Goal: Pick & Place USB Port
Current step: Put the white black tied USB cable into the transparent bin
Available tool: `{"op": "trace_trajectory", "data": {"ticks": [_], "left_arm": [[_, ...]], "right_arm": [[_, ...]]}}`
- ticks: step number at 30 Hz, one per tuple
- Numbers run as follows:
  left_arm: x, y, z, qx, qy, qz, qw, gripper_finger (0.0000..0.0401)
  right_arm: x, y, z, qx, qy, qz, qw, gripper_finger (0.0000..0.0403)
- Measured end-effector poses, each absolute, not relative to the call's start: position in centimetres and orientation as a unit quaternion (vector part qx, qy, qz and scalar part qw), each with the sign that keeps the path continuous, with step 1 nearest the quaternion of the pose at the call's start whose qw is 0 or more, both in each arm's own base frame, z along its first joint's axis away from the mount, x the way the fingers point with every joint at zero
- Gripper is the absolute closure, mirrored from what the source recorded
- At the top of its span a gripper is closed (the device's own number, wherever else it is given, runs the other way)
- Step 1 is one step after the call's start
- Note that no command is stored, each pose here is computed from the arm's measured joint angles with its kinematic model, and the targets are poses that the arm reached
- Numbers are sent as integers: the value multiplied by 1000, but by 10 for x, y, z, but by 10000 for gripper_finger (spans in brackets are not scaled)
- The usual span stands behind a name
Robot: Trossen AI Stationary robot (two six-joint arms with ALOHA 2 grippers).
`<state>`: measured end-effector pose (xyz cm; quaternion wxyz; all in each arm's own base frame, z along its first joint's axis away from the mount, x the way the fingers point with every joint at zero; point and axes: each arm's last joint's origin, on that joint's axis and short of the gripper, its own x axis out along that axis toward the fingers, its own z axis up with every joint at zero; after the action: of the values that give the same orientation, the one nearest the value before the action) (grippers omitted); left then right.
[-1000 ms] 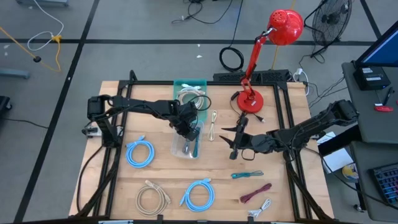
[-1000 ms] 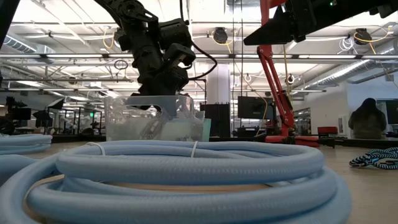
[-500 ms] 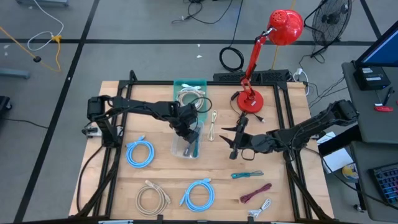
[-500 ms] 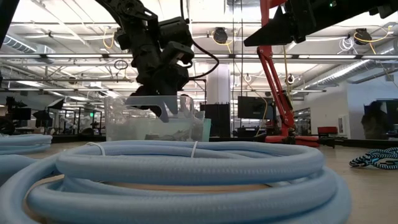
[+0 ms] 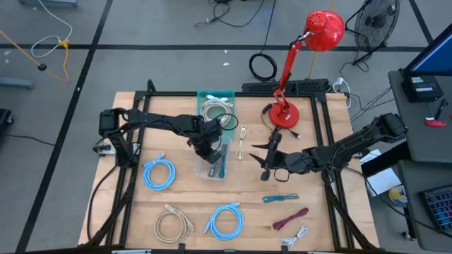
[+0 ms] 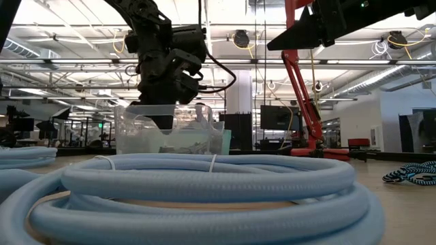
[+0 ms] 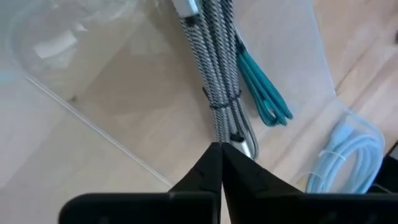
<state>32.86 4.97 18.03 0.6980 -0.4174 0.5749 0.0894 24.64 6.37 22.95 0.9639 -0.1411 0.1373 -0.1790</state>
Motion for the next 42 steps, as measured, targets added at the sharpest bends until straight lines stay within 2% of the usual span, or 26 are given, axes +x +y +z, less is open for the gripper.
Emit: {"op": "trace_trajectory", "data": {"ticks": [12, 17, 24, 33, 38, 42], "left_arm": [[328, 36, 180, -413, 592, 71, 689, 400], [328, 34, 180, -383, 595, 58, 704, 400], [328, 30, 179, -298, 605, 19, 738, 401], [338, 7, 154, -156, 639, -46, 752, 401], [343, 4, 157, -129, 633, -62, 761, 401], [346, -7, 164, -71, 639, -96, 760, 401]], "right_arm": [[247, 64, 230, -139, 134, -178, 965, 264], [247, 64, 230, -139, 134, -178, 965, 264], [247, 64, 230, -139, 134, -178, 965, 264], [247, 63, 231, -137, 131, -179, 965, 264], [248, 61, 231, -136, 131, -183, 965, 264], [248, 61, 231, -136, 132, -183, 965, 264]]}}
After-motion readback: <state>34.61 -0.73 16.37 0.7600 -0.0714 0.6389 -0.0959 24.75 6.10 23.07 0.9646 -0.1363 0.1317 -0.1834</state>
